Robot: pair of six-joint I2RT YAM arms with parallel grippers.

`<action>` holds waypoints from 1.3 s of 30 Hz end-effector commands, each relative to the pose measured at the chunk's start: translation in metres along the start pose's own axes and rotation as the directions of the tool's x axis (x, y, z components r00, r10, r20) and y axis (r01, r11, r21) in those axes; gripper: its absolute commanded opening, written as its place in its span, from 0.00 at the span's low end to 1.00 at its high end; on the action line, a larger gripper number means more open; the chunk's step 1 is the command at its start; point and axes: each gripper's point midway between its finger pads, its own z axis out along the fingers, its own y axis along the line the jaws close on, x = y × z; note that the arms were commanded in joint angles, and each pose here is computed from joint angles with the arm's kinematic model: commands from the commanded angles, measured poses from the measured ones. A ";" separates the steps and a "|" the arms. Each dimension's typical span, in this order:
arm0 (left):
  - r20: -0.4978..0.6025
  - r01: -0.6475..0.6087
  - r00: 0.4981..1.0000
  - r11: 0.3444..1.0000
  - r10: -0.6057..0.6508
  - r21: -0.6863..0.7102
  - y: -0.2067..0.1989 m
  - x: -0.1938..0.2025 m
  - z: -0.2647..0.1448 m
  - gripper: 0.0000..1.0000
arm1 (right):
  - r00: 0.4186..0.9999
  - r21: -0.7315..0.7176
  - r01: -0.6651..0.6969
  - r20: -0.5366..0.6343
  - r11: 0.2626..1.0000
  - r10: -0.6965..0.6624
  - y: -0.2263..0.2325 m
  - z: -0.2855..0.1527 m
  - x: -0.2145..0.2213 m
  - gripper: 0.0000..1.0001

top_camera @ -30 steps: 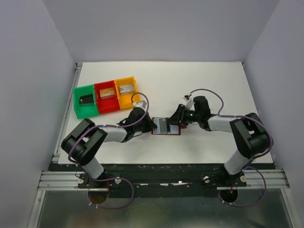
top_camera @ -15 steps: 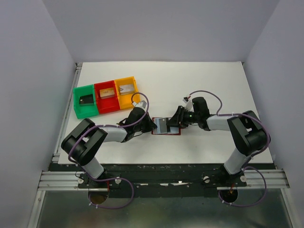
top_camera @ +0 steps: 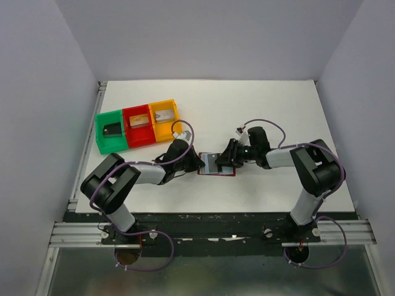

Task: Take the credit cards out of the card holder
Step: Remove the credit card from the card holder.

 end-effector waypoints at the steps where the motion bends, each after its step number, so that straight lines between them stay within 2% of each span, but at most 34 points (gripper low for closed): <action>1: -0.108 -0.009 0.994 0.998 0.002 -0.064 0.022 0.031 0.001 0.00 | 1.000 -0.066 -0.005 -0.016 0.998 0.004 0.009 0.005 -0.002 0.48; 11: -0.110 -0.009 0.994 0.998 0.002 -0.062 0.022 0.031 0.002 0.00 | 1.000 -0.139 0.004 0.011 0.990 -0.002 0.023 0.003 -0.006 0.45; 23: -0.134 -0.021 0.991 0.999 0.017 -0.028 0.015 0.033 0.006 0.00 | 0.999 -0.238 -0.016 -0.035 0.971 0.008 0.035 0.006 -0.002 0.41; 39: -0.156 -0.050 0.986 0.998 0.054 0.035 0.000 0.035 0.014 0.00 | 0.991 -0.206 0.007 -0.127 0.979 -0.033 0.035 0.018 0.013 0.42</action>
